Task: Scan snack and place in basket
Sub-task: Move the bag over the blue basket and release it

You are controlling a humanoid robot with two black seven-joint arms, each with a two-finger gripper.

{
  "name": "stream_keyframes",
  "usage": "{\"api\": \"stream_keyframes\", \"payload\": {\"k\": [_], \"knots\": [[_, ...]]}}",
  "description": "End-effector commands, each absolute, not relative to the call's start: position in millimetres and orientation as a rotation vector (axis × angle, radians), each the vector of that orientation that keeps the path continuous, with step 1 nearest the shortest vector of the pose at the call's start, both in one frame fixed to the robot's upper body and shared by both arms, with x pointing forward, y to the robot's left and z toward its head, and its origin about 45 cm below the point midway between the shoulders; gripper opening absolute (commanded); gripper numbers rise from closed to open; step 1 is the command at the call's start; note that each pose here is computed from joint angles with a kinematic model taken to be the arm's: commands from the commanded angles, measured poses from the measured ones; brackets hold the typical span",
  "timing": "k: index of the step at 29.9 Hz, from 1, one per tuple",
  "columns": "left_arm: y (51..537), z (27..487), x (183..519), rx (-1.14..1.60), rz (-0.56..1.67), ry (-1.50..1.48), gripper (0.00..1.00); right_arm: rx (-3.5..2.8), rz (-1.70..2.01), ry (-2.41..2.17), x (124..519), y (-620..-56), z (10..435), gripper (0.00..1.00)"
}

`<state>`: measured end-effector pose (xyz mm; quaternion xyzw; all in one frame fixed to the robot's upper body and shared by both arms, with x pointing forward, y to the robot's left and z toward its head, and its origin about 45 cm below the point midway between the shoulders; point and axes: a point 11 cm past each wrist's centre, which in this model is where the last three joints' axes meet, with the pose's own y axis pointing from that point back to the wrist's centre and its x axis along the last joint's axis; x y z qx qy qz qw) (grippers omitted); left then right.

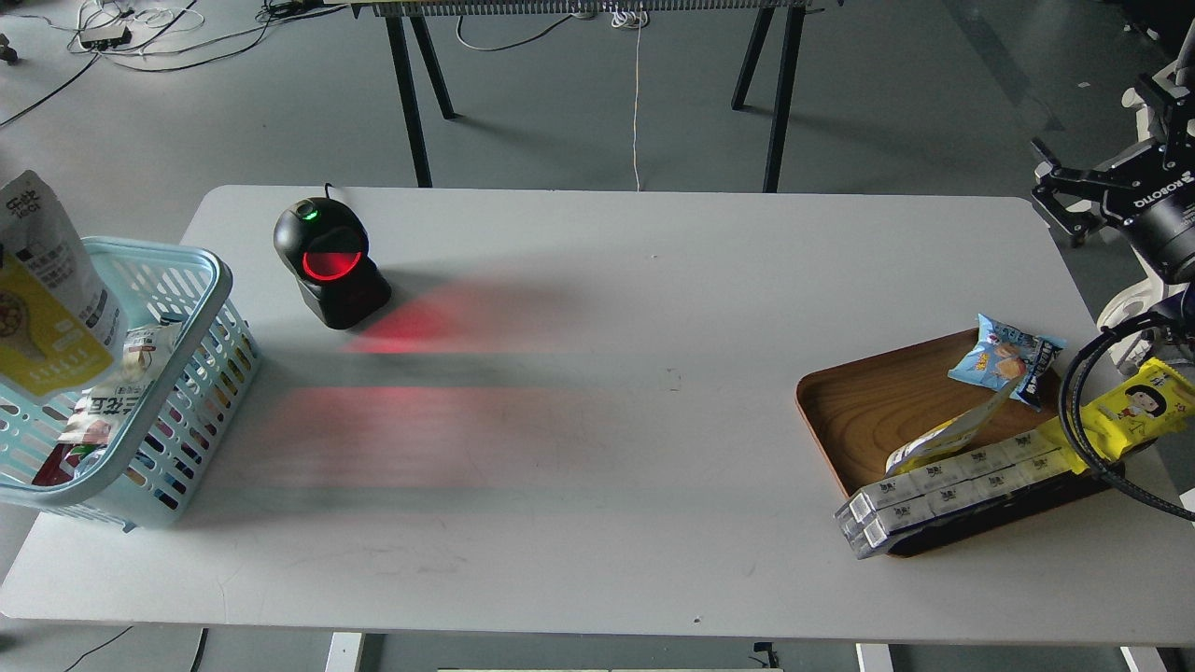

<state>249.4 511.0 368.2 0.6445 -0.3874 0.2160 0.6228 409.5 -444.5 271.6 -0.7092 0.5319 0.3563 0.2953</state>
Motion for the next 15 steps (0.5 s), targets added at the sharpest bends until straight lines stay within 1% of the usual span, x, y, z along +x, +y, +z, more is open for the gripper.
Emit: {"api": "stream_keyframes", "payload": {"k": [1,7,15], "knots": [[519,352,238,1.482,0.502,-0.892,0.0,-1.887,0.954,1.411,410,-442,270,0.94],[523,331,225,1.472,0.515,-0.91,0.0,-1.888,0.958,1.411,410,-441,269,0.94],[530,307,217,1.463,0.521,-0.909,0.0,-1.889,0.964,1.409,410,-440,267,0.94]]}}
